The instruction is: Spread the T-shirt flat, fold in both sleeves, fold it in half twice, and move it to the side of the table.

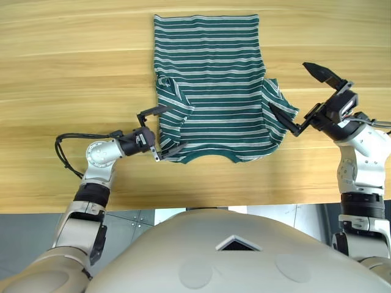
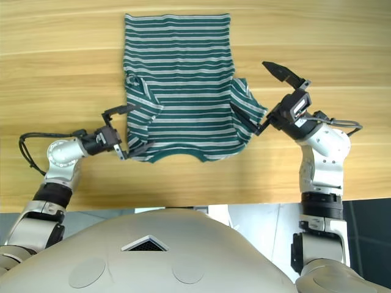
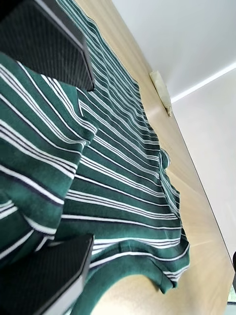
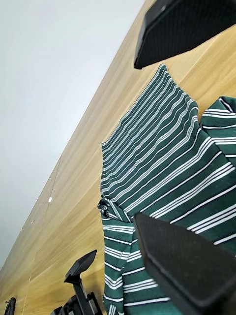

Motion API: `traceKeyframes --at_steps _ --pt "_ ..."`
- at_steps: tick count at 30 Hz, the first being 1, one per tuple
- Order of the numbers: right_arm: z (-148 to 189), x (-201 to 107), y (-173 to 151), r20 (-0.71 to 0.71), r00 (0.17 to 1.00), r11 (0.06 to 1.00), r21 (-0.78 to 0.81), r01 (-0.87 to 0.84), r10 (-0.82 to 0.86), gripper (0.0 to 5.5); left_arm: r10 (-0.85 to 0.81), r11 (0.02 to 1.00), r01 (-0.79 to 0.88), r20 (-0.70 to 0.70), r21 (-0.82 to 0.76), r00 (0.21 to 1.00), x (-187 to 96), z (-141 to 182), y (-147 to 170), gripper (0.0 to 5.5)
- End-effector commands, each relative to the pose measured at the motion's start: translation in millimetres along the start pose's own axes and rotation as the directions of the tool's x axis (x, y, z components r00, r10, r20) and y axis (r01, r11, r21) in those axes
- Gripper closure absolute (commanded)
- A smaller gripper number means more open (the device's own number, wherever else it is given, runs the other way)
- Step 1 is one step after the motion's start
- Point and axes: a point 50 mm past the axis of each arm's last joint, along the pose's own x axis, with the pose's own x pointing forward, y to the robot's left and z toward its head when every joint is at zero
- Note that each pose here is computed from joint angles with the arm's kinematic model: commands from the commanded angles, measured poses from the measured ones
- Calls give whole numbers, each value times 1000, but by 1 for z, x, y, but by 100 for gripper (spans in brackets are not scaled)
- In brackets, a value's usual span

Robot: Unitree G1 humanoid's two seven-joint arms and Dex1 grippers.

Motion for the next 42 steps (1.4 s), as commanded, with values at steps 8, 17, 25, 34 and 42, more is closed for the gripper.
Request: traceKeyframes --at_steps 8,17,25,34,42 --pt "-18 -46 -48 -460 841 894 -444 59 -284 10 -94 995 96 62 -38 994 -6 4 -9 12" --pt "-45 -54 -9 -723 687 818 -438 -373 -75 10 -138 990 140 71 -31 988 -2 5 -13 12" --pt "-63 -43 6 -749 662 810 -381 -446 12 10 -132 990 135 80 -27 988 1 6 -13 12" --pt "-71 -33 1 -732 681 826 -373 -423 18 139 -120 992 121 61 -22 991 4 3 -12 10" --pt "-72 -27 1 -698 715 842 -368 -395 30 305 -109 994 110 44 -14 993 5 1 -10 10"
